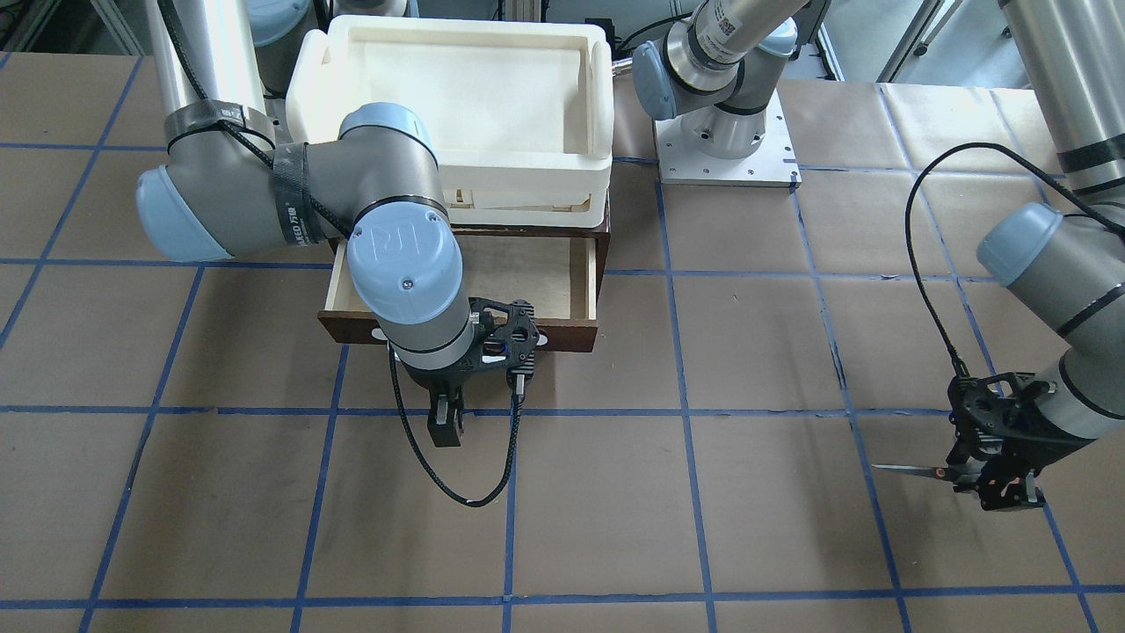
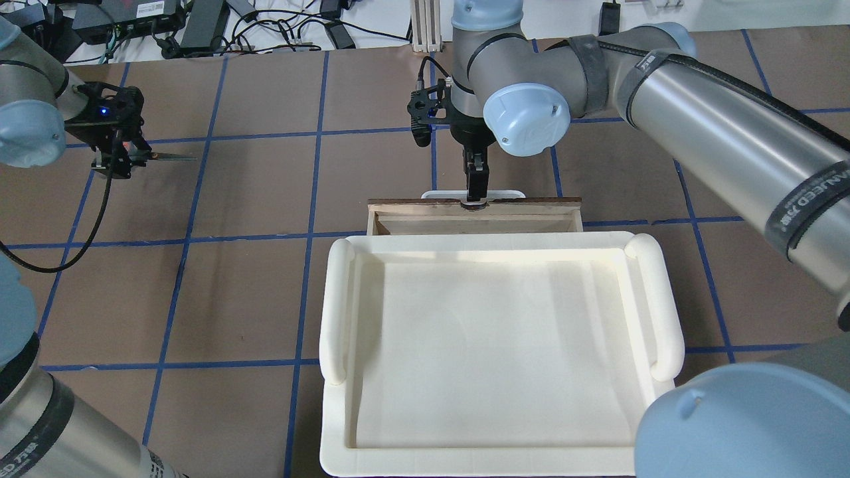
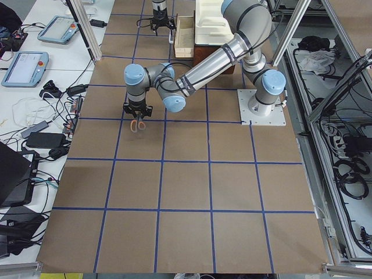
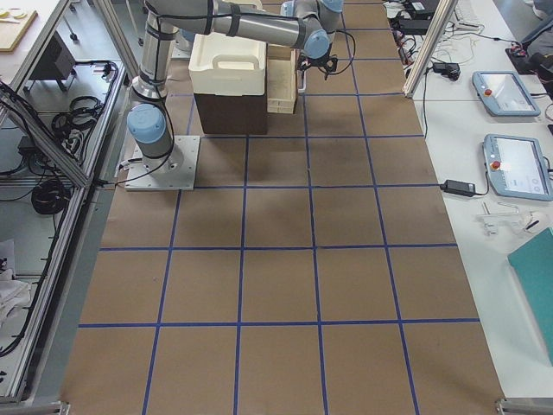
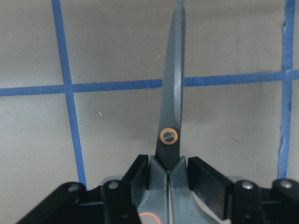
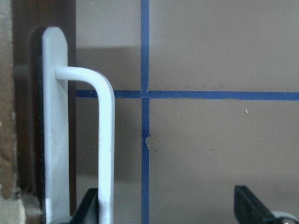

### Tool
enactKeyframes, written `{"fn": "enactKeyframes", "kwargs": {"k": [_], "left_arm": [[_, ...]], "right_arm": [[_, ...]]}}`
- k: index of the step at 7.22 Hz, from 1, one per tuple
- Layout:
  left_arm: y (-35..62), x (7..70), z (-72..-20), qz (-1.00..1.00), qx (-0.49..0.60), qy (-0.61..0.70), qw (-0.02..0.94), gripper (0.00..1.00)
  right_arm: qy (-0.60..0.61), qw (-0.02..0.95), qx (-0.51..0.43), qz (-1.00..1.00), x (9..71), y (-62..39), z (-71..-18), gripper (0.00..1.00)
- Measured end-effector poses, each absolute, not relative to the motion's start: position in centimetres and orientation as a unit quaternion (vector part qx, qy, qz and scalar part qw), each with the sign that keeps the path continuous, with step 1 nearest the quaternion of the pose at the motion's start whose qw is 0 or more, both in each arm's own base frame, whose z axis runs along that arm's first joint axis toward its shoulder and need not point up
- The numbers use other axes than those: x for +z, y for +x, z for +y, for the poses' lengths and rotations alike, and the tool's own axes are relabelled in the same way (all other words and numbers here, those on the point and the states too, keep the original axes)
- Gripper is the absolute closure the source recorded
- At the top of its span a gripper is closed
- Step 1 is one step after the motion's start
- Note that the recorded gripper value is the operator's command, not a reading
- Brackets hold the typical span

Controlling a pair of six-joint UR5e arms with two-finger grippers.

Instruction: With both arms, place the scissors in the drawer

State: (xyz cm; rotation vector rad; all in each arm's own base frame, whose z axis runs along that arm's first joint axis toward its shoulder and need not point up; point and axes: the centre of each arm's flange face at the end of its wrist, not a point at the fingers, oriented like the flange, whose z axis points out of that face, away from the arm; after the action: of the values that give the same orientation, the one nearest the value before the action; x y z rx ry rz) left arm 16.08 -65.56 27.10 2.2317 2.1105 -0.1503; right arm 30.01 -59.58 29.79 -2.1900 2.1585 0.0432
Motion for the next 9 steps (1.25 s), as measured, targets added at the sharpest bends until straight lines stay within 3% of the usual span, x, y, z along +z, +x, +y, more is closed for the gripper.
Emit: {"fn": "enactKeyframes", "kwargs": {"k": [9], "left_arm": [[16.1,27.0,-65.6,0.686,-0.049,0.725,0.032,1.00]], "right_arm": [[-0.710,0.021,-0.015,0.704,29.9,30.1,-63.6,0.00]]}}
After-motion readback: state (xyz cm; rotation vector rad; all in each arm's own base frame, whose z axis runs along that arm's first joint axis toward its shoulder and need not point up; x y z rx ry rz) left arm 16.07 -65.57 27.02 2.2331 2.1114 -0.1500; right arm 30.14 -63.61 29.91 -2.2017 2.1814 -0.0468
